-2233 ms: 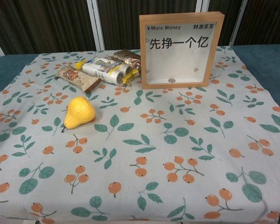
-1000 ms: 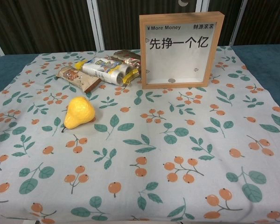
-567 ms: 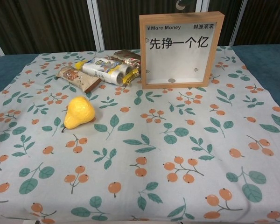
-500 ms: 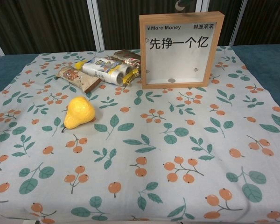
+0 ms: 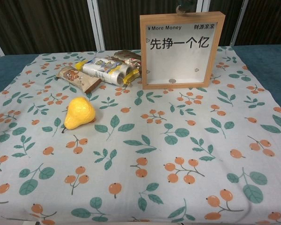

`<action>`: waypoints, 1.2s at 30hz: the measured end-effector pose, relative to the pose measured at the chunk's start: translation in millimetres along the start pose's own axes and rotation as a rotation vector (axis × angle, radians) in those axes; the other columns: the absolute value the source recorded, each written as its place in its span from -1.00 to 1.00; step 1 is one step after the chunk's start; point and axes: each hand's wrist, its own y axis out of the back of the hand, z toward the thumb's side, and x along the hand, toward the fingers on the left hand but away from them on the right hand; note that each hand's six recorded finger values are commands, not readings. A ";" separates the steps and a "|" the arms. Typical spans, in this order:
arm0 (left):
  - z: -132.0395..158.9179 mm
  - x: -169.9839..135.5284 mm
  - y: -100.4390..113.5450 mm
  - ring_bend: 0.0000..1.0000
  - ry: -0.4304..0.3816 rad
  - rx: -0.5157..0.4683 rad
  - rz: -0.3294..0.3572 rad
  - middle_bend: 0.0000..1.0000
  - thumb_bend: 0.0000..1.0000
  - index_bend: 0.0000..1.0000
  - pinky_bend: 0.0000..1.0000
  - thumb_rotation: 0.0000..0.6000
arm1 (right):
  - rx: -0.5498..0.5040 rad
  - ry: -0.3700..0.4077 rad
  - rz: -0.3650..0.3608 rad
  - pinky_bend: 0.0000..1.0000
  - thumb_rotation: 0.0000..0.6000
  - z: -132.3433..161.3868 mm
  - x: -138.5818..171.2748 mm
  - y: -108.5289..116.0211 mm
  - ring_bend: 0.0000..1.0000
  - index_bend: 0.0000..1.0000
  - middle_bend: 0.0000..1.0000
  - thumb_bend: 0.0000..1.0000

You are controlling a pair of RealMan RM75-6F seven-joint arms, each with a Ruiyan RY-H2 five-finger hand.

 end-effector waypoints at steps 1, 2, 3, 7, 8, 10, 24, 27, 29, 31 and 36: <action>-0.1 -0.1 -0.3 -1.00 0.000 0.000 0.000 -1.00 -0.18 -1.00 -1.00 1.00 | -0.002 0.001 0.001 -1.00 1.00 0.7 -0.2 -0.2 -1.00 0.55 -0.73 0.09; -0.2 -0.1 -0.5 -1.00 0.000 0.000 -0.001 -1.00 -0.18 -1.00 -1.00 1.00 | -0.004 0.002 0.001 -1.00 1.00 1.6 -0.3 -0.2 -1.00 0.56 -0.73 0.09; -0.4 -0.1 -0.7 -1.00 0.000 0.001 -0.002 -1.00 -0.18 -1.00 -1.00 1.00 | -0.003 0.003 0.001 -1.00 1.00 2.2 -0.5 -0.2 -1.00 0.56 -0.73 0.09; -0.6 -0.4 0.4 -1.00 0.000 0.001 0.002 -1.00 -0.18 -1.00 -1.00 1.00 | 0.000 0.003 0.002 -1.00 1.00 3.3 -1.0 -1.1 -1.00 0.56 -0.73 0.09; -0.9 -0.5 0.7 -1.00 0.000 0.000 0.003 -1.00 -0.18 -1.00 -1.00 1.00 | 0.002 0.003 0.003 -1.00 1.00 3.4 -1.1 -1.5 -1.00 0.56 -0.73 0.09; -1.5 -0.8 1.3 -1.00 0.002 -0.001 0.004 -1.00 -0.18 -1.00 -1.00 1.00 | 0.004 0.002 0.004 -1.00 1.00 3.4 -1.6 -2.4 -1.00 0.56 -0.73 0.09; -3.6 -1.1 0.0 -1.00 0.006 -0.006 0.002 -1.00 -0.18 -1.00 -1.00 1.00 | 0.006 -0.004 0.003 -1.00 1.00 4.3 -4.5 -3.5 -1.00 0.56 -0.73 0.09; -3.8 -1.2 -0.1 -1.00 0.007 -0.006 0.001 -1.00 -0.18 -1.00 -1.00 1.00 | 0.002 -0.004 0.002 -1.00 1.00 5.1 -5.2 -3.3 -1.00 0.56 -0.73 0.09; -4.0 -1.3 -0.1 -1.00 0.008 -0.005 0.000 -1.00 -0.18 -1.00 -1.00 1.00 | 0.001 -0.004 0.003 -1.00 1.00 5.2 -5.5 -3.6 -1.00 0.56 -0.73 0.09; -4.3 -1.1 -0.1 -1.00 0.009 -0.006 0.000 -1.00 -0.18 -1.00 -1.00 1.00 | 0.002 -0.006 0.003 -1.00 1.00 5.0 -6.0 -3.7 -1.00 0.56 -0.73 0.09; -4.9 -0.9 -0.3 -1.00 0.010 -0.005 -0.002 -1.00 -0.18 -1.00 -1.00 1.00 | -0.007 -0.005 0.002 -1.00 1.00 6.1 -7.3 -3.9 -1.00 0.56 -0.73 0.10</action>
